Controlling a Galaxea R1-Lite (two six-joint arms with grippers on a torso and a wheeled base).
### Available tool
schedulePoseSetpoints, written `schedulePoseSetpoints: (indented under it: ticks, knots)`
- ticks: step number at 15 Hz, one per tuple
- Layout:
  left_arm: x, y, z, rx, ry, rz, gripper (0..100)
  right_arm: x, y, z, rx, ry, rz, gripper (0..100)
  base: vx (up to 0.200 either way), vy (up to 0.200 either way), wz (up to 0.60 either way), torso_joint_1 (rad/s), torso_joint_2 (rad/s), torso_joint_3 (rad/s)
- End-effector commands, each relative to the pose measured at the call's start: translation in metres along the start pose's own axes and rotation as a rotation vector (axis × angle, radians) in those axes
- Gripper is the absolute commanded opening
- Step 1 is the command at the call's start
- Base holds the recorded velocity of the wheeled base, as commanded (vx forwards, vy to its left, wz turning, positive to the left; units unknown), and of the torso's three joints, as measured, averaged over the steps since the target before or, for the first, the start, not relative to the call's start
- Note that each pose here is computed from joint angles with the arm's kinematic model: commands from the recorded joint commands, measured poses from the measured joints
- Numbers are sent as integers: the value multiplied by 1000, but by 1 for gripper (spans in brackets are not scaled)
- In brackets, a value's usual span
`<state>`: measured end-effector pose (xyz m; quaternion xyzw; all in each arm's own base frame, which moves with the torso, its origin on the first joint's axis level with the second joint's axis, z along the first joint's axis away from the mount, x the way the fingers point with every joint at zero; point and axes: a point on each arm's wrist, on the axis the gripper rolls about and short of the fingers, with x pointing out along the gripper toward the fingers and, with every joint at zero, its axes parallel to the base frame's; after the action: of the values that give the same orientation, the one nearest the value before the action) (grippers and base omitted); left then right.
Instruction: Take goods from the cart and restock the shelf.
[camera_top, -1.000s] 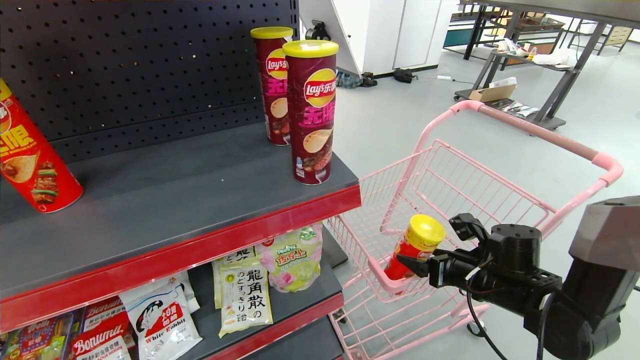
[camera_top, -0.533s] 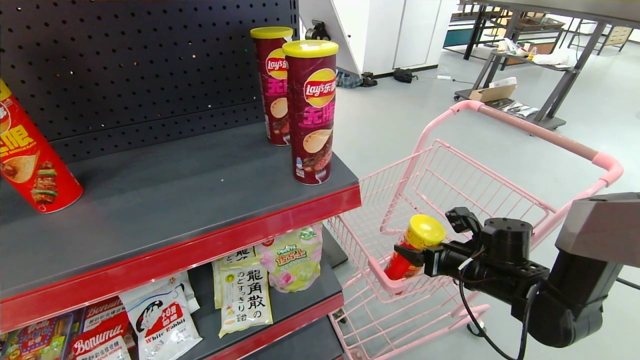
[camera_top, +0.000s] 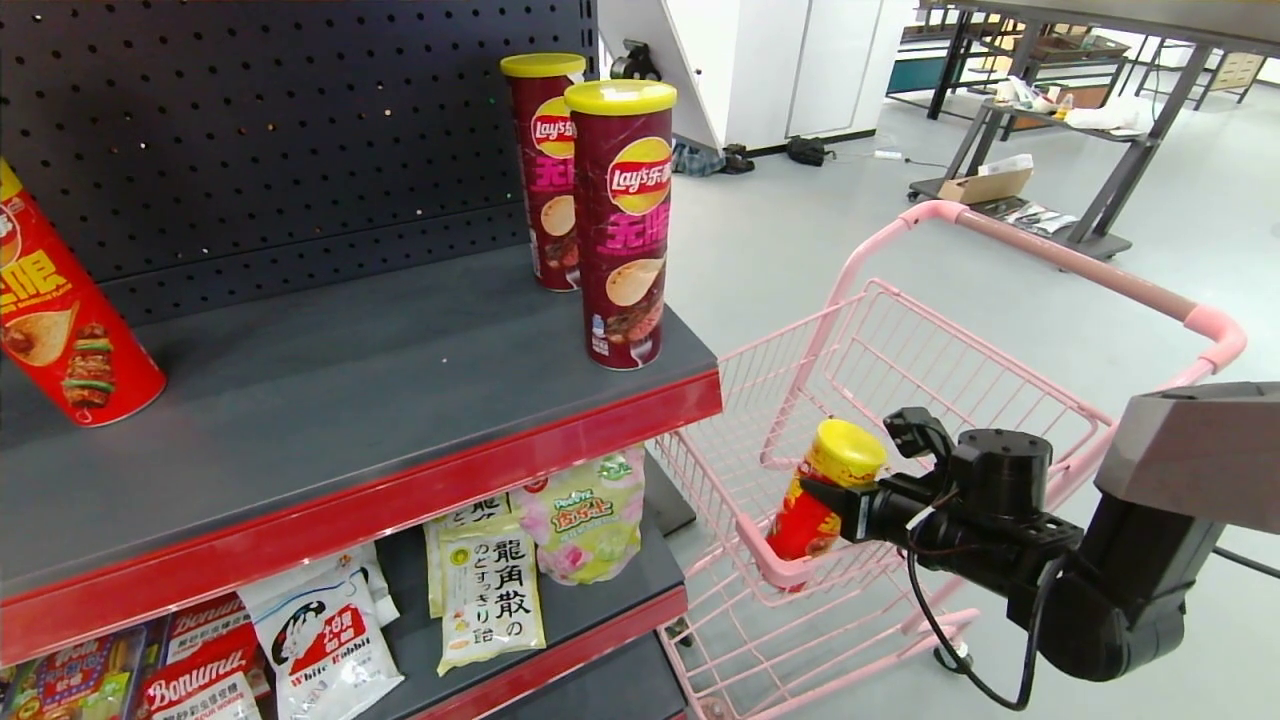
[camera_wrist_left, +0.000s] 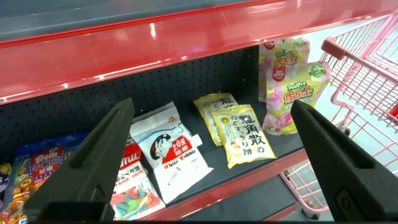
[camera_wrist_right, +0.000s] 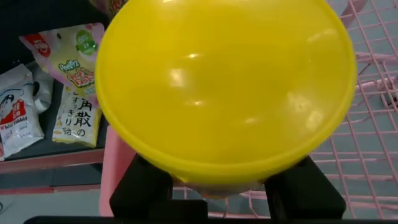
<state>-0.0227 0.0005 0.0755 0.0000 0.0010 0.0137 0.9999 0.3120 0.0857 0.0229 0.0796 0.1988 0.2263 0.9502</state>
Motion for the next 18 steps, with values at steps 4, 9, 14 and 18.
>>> schedulePoseSetpoints:
  ticks: [4, 9, 14, 18]
  knots:
    - [0, 0, 0, -2, 0, 0, 100, -28, 16, 79, -95, -196, 0, 0, 0, 0, 0, 0, 0, 0]
    - [0, 0, 0, -2, 1, 0, 100, -131, 56, 174, -204, -341, -9, 0, 0, 0, 0, 0, 0, 0]
    - [0, 0, 0, -2, 1, -1, 100, -289, 89, 149, -205, -261, -175, 0, 0, 0, 0, 0, 0, 0]
    - [0, 0, 0, -1, 3, -1, 100, -340, 92, 86, -188, -160, -316, 0, 0, 0, 0, 0, 0, 0]
